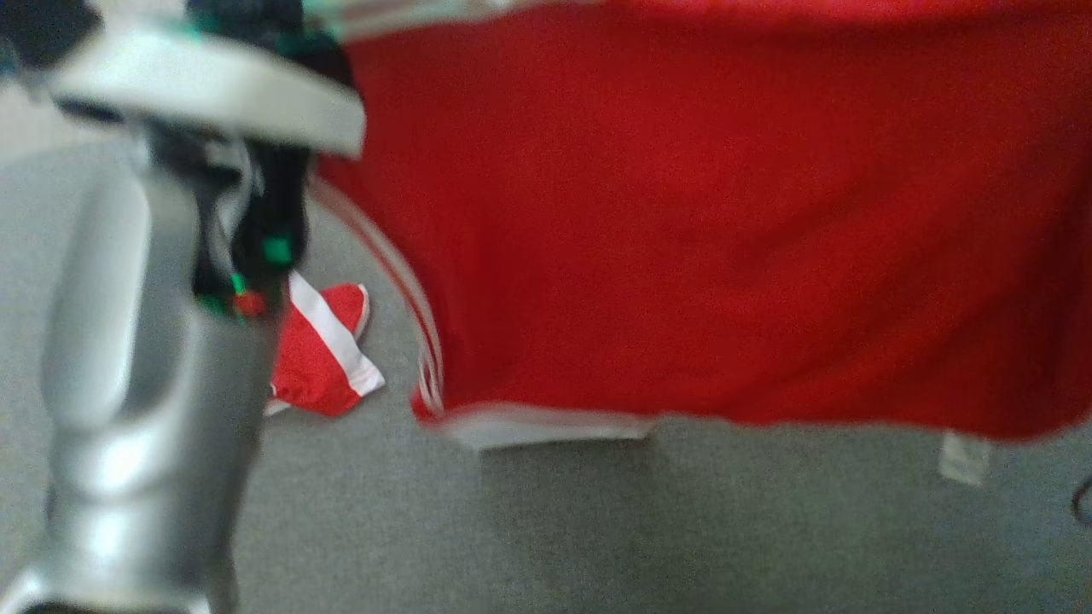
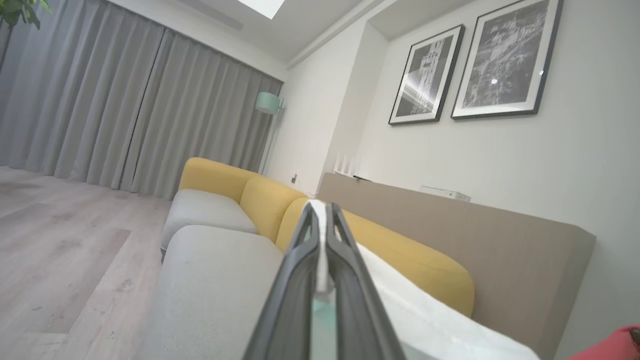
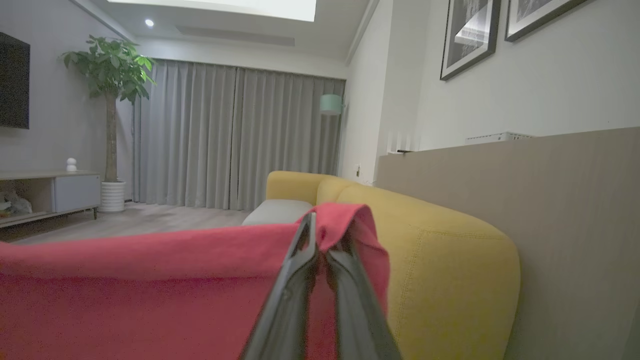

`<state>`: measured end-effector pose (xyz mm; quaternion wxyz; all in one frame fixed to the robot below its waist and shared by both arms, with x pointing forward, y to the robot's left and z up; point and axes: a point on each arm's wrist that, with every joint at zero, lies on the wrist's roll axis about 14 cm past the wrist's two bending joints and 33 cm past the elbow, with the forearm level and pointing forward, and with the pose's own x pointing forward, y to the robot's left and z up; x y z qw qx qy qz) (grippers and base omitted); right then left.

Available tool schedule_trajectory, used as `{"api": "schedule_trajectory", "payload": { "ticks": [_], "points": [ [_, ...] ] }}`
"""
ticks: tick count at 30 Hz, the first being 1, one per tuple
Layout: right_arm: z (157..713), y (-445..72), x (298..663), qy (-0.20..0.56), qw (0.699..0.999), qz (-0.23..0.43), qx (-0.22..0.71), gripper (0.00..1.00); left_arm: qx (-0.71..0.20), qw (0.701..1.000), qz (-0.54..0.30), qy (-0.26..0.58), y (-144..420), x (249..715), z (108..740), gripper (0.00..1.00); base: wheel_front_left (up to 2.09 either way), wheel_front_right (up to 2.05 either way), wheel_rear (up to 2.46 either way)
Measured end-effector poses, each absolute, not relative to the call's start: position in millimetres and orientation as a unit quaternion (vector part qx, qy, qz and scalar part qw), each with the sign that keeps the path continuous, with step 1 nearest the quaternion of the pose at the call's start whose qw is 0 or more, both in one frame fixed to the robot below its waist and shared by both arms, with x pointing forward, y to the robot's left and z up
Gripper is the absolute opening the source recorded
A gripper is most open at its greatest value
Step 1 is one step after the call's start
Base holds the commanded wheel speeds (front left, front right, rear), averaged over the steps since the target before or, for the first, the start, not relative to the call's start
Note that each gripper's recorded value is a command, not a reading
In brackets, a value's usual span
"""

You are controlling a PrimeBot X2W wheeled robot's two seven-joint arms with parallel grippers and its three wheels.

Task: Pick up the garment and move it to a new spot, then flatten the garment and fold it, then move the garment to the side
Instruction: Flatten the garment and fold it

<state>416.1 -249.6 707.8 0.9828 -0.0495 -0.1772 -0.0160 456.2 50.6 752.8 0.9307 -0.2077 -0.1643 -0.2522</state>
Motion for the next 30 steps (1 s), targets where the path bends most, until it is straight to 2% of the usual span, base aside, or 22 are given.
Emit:
{"api": "schedule_trajectory", "payload": {
  "ticks": [6,7,8,14,17,22,26,30],
  "points": [
    [698,-251,505,-0.145,0.987,0.0,-0.066,0.0,-0.148,0.95,-0.232,-0.145,54,546,752,0.0,0.0,0.0,0.0],
    [704,-249,538,-0.151,0.986,0.006,-0.065,0.0,-0.133,0.956,-0.217,-0.148,60,577,752,0.0,0.0,0.0,0.0],
    [709,-248,553,-0.157,0.985,0.009,-0.071,0.0,-0.127,0.957,-0.21,-0.154,62,592,753,0.0,0.0,0.0,0.0],
    [746,-255,618,-0.231,0.969,-0.005,-0.089,0.0,-0.124,0.955,-0.168,-0.213,78,649,771,0.0,0.0,0.0,0.0],
    [739,-254,635,-0.247,0.964,-0.005,-0.095,0.0,-0.124,0.952,-0.171,-0.223,77,659,765,0.0,0.0,0.0,0.0],
    [675,-250,653,-0.174,0.981,0.002,-0.088,0.0,-0.115,0.961,-0.175,-0.179,75,665,721,0.0,0.0,0.0,0.0],
    [582,-254,643,-0.049,0.997,0.003,-0.06,0.0,-0.12,0.974,-0.171,-0.083,77,653,634,0.0,0.0,0.0,0.0],
    [510,-246,617,0.054,0.997,0.02,-0.06,0.0,-0.102,0.98,-0.169,0.001,80,624,556,0.0,0.0,0.0,0.0]
  ]
}}
